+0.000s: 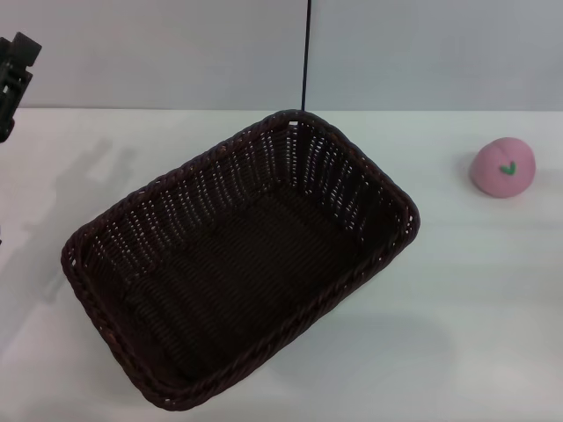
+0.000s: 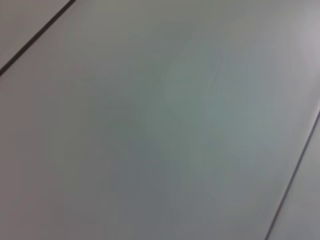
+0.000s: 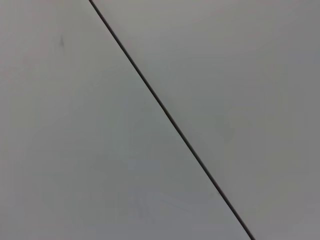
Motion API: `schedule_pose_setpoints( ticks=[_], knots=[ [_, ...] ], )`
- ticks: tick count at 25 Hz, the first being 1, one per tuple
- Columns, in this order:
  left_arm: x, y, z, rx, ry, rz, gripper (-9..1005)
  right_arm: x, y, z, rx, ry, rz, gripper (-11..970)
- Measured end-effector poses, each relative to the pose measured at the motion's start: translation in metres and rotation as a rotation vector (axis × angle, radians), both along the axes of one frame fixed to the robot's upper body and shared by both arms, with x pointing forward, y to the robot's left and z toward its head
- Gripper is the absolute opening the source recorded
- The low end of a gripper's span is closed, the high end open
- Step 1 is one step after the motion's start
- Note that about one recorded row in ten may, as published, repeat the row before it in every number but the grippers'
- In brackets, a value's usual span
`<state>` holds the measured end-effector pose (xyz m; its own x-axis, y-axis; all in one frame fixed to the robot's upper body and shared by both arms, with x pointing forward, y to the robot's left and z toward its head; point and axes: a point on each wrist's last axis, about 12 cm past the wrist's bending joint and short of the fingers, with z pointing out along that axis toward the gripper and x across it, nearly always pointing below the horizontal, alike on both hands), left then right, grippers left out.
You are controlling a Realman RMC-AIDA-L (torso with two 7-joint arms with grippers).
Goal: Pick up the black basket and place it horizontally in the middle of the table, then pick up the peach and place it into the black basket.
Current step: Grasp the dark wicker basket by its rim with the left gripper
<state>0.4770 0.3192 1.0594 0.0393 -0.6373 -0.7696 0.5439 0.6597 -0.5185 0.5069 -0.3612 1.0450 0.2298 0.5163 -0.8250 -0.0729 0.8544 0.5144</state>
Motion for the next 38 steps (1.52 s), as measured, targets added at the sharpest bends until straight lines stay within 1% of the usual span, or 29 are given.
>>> schedule_pose_setpoints(
  ticks=[5, 11, 14, 17, 19, 24, 29, 30, 31, 33, 34, 36, 37, 38],
  knots=[
    [0.002, 0.005, 0.0, -0.034, 0.022, 0.011, 553, -0.001, 0.0, -0.001, 0.001, 0.002, -0.001, 444],
    [0.003, 0.006, 0.002, -0.032, 0.019, 0.011, 648, -0.001, 0.0, -0.001, 0.001, 0.003, -0.002, 444],
    [0.004, 0.007, 0.003, -0.023, 0.013, 0.005, 783, -0.001, 0.0, -0.001, 0.002, 0.003, -0.002, 444],
    [0.006, 0.006, 0.005, -0.022, 0.011, -0.013, 777, -0.001, 0.0, -0.001, 0.005, 0.003, -0.001, 444],
    [0.008, 0.008, 0.01, -0.028, 0.006, -0.041, 772, -0.002, 0.0, -0.001, 0.006, 0.002, -0.001, 444],
    [0.018, 0.016, 0.027, -0.025, -0.004, -0.139, 764, -0.002, 0.002, -0.002, 0.012, 0.005, 0.001, 444],
    [0.032, 0.026, 0.047, 0.01, 0.029, -0.275, 757, -0.002, 0.002, -0.002, 0.013, 0.006, 0.001, 444],
    [0.032, 0.026, 0.047, 0.01, 0.029, -0.275, 755, -0.002, 0.002, -0.003, 0.014, 0.006, 0.001, 444],
    [0.035, 0.027, 0.051, 0.025, 0.037, -0.296, 754, -0.002, 0.003, -0.003, 0.014, 0.006, 0.002, 444],
    [0.046, 0.032, 0.062, 0.103, 0.092, -0.361, 751, -0.002, 0.002, -0.003, 0.014, 0.006, 0.001, 444],
    [0.05, 0.035, 0.066, 0.13, 0.108, -0.374, 749, -0.002, 0.003, -0.003, 0.014, 0.006, 0.001, 444],
    [0.05, 0.035, 0.066, 0.13, 0.108, -0.374, 746, -0.002, 0.002, -0.003, 0.014, 0.006, 0.001, 444],
    [0.057, 0.037, 0.072, 0.188, 0.142, -0.402, 745, -0.002, 0.002, -0.003, 0.014, 0.006, 0.001, 444],
    [0.067, 0.041, 0.081, 0.282, 0.209, -0.449, 743, -0.002, 0.002, -0.003, 0.014, 0.006, 0.001, 444]
  ],
)
